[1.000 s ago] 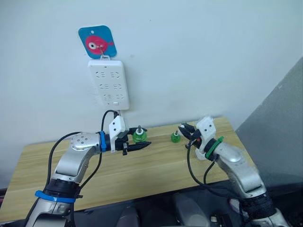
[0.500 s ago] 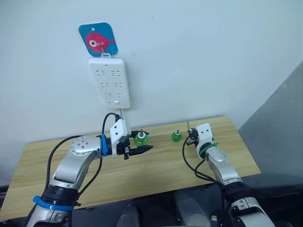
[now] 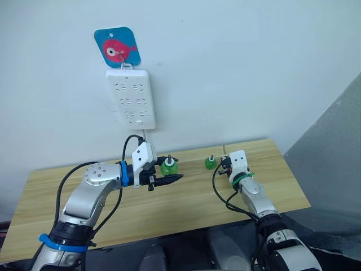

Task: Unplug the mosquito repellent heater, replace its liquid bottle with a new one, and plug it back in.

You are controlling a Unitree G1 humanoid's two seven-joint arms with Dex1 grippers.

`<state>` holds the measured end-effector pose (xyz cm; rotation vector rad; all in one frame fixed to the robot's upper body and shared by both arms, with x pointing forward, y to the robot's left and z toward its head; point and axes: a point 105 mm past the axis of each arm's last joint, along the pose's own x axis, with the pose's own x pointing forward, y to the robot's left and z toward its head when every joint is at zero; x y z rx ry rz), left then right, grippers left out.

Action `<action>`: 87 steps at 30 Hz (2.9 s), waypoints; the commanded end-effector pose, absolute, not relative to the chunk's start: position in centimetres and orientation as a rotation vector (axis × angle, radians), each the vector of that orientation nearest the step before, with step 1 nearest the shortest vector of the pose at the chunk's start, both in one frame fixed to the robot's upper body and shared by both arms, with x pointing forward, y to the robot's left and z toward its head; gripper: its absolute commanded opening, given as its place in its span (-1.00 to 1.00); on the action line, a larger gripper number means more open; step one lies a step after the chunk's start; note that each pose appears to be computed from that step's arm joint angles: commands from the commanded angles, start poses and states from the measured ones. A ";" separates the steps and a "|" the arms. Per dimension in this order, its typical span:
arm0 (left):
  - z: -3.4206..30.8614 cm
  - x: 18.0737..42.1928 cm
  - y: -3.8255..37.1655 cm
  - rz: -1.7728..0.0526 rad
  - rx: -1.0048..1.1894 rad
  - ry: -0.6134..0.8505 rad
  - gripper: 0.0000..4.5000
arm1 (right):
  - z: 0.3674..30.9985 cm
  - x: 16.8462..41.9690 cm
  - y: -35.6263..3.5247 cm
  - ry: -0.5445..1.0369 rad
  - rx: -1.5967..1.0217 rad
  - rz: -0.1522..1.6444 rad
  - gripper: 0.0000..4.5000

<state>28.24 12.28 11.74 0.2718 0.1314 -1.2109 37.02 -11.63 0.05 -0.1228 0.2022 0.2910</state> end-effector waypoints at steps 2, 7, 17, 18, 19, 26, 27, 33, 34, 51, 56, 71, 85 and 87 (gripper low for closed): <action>13.2 28.1 11.9 -1.235 0.293 0.074 0.03 | 3.6 37.7 -12.5 0.078 -0.082 0.250 0.24; 13.3 28.4 12.0 -1.233 0.291 0.071 0.03 | 8.4 36.0 -12.2 -0.035 0.003 0.331 0.39; 14.1 28.5 11.2 -1.319 0.287 0.058 0.03 | 16.5 26.4 -7.5 -0.032 -0.198 1.013 0.39; 14.2 28.5 11.0 -1.336 0.291 0.051 0.03 | 17.2 25.7 -6.7 -0.033 -0.209 1.076 0.39; 14.4 28.5 10.9 -1.350 0.295 0.045 0.03 | 17.7 25.2 -6.1 -0.033 -0.220 1.126 0.39; 15.1 28.3 9.7 -1.421 0.306 0.016 0.03 | 18.7 25.5 -3.4 -0.034 -0.247 1.213 0.39; 15.2 28.2 9.6 -1.425 0.308 0.012 0.03 | 18.7 25.7 -3.2 -0.035 -0.249 1.211 0.39; 15.4 28.1 9.3 -1.434 0.311 0.003 0.03 | 18.9 26.0 -1.7 -0.038 -0.220 1.259 0.39; 15.4 28.1 9.3 -1.434 0.311 0.003 0.03 | 18.9 26.0 -1.6 -0.037 -0.216 1.263 0.39; 15.0 27.9 9.0 -1.435 0.309 -0.005 0.03 | 18.4 26.1 -0.3 0.008 -0.188 1.344 0.31; 14.9 27.9 9.0 -1.434 0.309 -0.009 0.03 | 18.1 26.1 -0.3 0.016 -0.218 1.356 -0.38; 15.5 28.1 9.2 -1.424 0.272 -0.042 0.19 | 18.7 26.3 -1.2 -0.012 -0.238 1.352 -0.64; 16.6 28.2 9.7 -1.342 0.001 0.081 1.00 | 21.0 27.4 -5.2 -0.002 -0.033 1.222 -0.64; 17.3 28.2 9.8 -1.309 -0.111 0.077 1.00 | 21.8 27.6 -5.7 -0.010 0.037 1.196 -0.64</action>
